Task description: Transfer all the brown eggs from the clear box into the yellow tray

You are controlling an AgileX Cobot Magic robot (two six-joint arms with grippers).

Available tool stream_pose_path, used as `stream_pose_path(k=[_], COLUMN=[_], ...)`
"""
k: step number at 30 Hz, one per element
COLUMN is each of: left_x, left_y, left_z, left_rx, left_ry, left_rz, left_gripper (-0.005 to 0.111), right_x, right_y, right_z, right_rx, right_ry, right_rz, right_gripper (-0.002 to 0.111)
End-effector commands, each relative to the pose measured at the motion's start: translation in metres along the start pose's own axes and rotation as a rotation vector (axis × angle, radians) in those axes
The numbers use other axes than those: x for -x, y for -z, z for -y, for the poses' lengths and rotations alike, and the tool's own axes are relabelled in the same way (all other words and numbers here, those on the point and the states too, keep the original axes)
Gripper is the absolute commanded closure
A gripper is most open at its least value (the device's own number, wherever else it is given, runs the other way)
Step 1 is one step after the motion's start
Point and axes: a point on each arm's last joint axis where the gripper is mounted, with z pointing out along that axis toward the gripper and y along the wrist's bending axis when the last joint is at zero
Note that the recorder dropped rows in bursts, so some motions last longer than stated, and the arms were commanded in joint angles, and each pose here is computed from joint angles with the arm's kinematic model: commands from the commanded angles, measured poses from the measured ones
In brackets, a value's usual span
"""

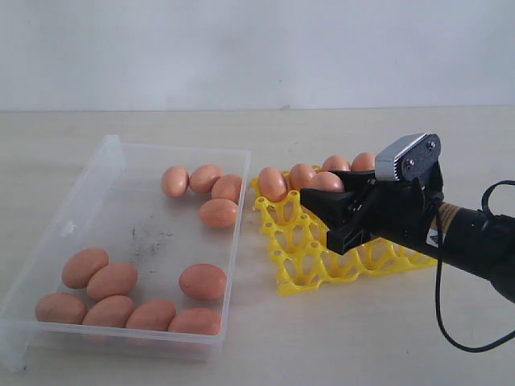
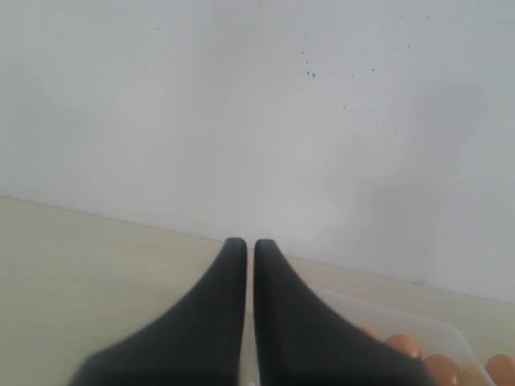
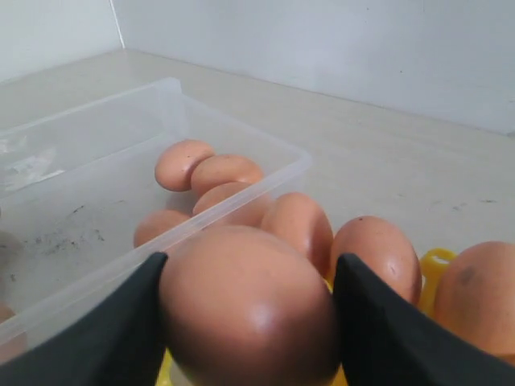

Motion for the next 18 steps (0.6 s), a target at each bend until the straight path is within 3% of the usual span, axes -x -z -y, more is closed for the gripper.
stream_pose_path(k=[1,8,15,18], left_x=[0.001,0.001,0.001,0.001], left_y=[0.000,0.000,0.000,0.000], left_z=[0.000,0.000,0.000,0.000], left_rx=[-0.005,-0.005,-0.005,-0.005], left_ry=[-0.001,-0.001,-0.001,-0.001], left_rz=[0.004,0.004,0.004,0.004], left_gripper=[0.103,0.103,0.103,0.103], right_x=[0.002,0.023,0.032,0.026], right_y=[0.000,-0.020,-0.030,-0.035], right_z=[0.000,0.001,0.003,0.009], right_rx=[0.024,0.193,0.258,0.223], right_ry=[0.008,0.005,0.053,0.066], right_rz=[0.017,0.041,0.013,-0.054], right_gripper=[0.108,0.108,0.108,0.108])
